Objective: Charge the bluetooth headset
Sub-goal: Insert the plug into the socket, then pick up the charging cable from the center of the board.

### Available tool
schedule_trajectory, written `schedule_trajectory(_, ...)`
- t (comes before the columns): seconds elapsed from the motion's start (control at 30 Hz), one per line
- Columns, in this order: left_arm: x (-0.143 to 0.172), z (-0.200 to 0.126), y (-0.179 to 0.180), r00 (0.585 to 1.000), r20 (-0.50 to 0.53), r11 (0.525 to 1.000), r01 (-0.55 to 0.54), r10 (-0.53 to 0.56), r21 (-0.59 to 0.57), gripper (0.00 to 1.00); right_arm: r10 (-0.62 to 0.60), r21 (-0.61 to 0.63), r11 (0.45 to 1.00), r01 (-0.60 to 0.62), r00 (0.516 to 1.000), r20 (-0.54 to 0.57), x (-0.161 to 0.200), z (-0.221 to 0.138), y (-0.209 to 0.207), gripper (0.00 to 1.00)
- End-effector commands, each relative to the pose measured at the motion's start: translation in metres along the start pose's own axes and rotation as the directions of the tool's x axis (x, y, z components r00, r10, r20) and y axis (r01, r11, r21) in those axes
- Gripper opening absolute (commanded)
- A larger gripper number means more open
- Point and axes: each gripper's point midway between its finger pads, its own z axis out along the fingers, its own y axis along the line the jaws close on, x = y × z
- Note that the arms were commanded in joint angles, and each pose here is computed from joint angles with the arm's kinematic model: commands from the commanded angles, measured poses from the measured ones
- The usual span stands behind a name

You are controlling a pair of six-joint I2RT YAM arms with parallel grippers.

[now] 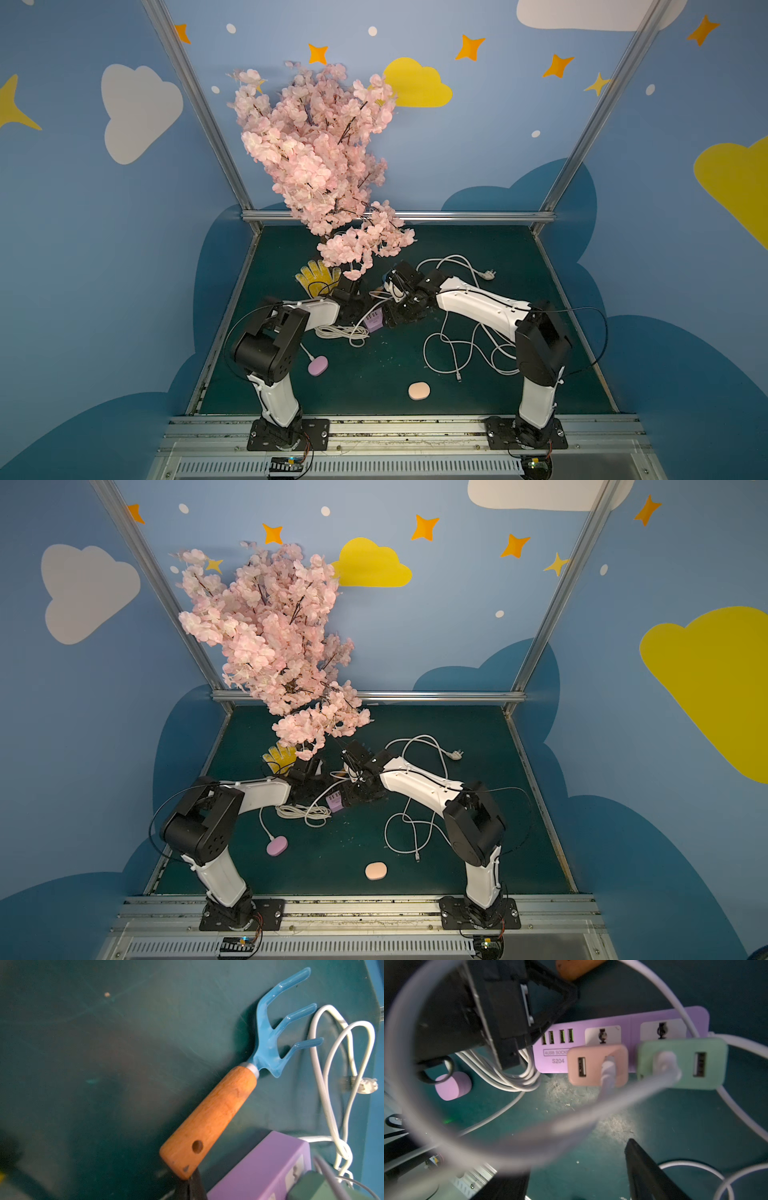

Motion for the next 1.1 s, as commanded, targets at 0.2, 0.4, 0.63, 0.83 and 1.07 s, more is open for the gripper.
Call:
schedule_trajectory(0.2, -0.046, -0.042, -0.007, 0.991, 0.124, 0.997, -0.047, 0.054, -0.061, 0.03, -0.014, 0.006, 1.0, 0.014, 0.999, 0.031, 0.01, -0.052, -0.023, 0.72)
schedule_trajectory(0.4, -0.056, -0.071, -0.012, 0.982, 0.175, 0.995, -0.06, 0.073, -0.082, 0.03, -0.016, 0.051, 0.999, 0.014, 0.999, 0.041, 0.03, -0.073, -0.051, 0.71)
schedule_trajectory(0.63, -0.041, -0.105, -0.011, 0.978, 0.206, 0.998, -0.037, 0.045, -0.042, 0.03, 0.104, 0.003, 0.995, -0.104, 0.99, 0.092, 0.036, -0.08, -0.091, 0.59)
schedule_trajectory(0.83, -0.01, -0.111, -0.001, 0.987, 0.16, 0.999, -0.006, 0.012, -0.038, 0.03, 0.186, -0.151, 0.976, -0.156, 0.959, 0.213, -0.004, -0.083, -0.091, 0.0)
schedule_trajectory(1.07, 0.022, -0.093, 0.013, 0.995, 0.096, 0.998, 0.031, -0.025, -0.06, 0.03, 0.184, -0.276, 0.953, -0.121, 0.96, 0.212, -0.052, -0.067, -0.069, 0.0)
